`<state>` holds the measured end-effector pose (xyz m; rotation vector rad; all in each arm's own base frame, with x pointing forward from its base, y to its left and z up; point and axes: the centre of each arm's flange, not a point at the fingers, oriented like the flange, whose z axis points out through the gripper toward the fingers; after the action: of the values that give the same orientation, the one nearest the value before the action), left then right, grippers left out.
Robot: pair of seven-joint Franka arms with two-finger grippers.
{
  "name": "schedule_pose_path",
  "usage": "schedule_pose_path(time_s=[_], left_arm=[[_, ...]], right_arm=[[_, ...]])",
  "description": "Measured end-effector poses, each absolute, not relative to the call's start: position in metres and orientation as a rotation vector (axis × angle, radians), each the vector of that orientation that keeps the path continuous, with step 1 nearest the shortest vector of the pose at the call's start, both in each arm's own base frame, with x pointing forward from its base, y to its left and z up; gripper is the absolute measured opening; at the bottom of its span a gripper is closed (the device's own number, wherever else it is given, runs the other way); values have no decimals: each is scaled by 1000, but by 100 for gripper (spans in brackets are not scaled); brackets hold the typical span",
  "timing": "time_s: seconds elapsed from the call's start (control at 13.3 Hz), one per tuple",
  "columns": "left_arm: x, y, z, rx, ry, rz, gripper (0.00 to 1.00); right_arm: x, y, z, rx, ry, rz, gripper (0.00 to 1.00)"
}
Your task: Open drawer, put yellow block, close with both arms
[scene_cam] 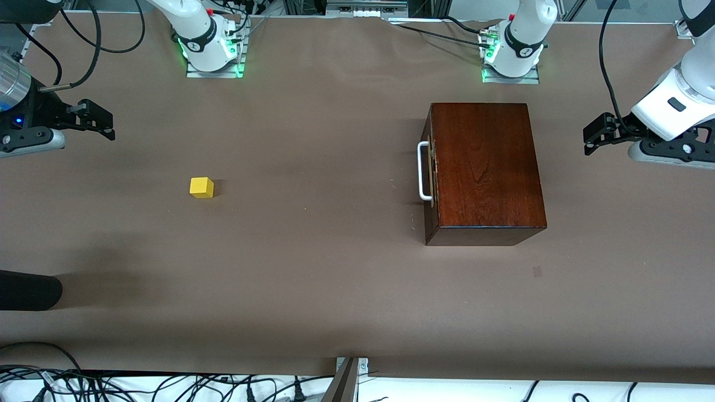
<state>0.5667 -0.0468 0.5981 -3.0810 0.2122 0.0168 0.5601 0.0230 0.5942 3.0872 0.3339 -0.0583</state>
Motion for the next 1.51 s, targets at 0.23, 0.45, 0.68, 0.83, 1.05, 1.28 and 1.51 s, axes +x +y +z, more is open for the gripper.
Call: schedule_pose_path(time_s=[0.23,0.45,0.68,0.83,1.05,1.28,1.51], left_arm=[[562,-47,592,-3079,211,101,100],[560,-56,586,-3079,235,154,100],[554,-100,581,-3065,354,181,100],[550,-137,572,-3046,445,202,100],[554,-191,543,-3034,474,203,100],[554,-258,522,-3045,337,162,100],[537,-355,485,-3047,295,125,100]], right_arm=[[560,23,594,3087,334,-58,100],[560,23,594,3087,334,-58,100],[560,23,594,3087,333,-58,100],[560,23,594,3087,333,-58,100],[560,23,594,3087,334,-58,100],[560,23,594,3087,334,-58,100],[560,23,594,3087,333,-59,100]])
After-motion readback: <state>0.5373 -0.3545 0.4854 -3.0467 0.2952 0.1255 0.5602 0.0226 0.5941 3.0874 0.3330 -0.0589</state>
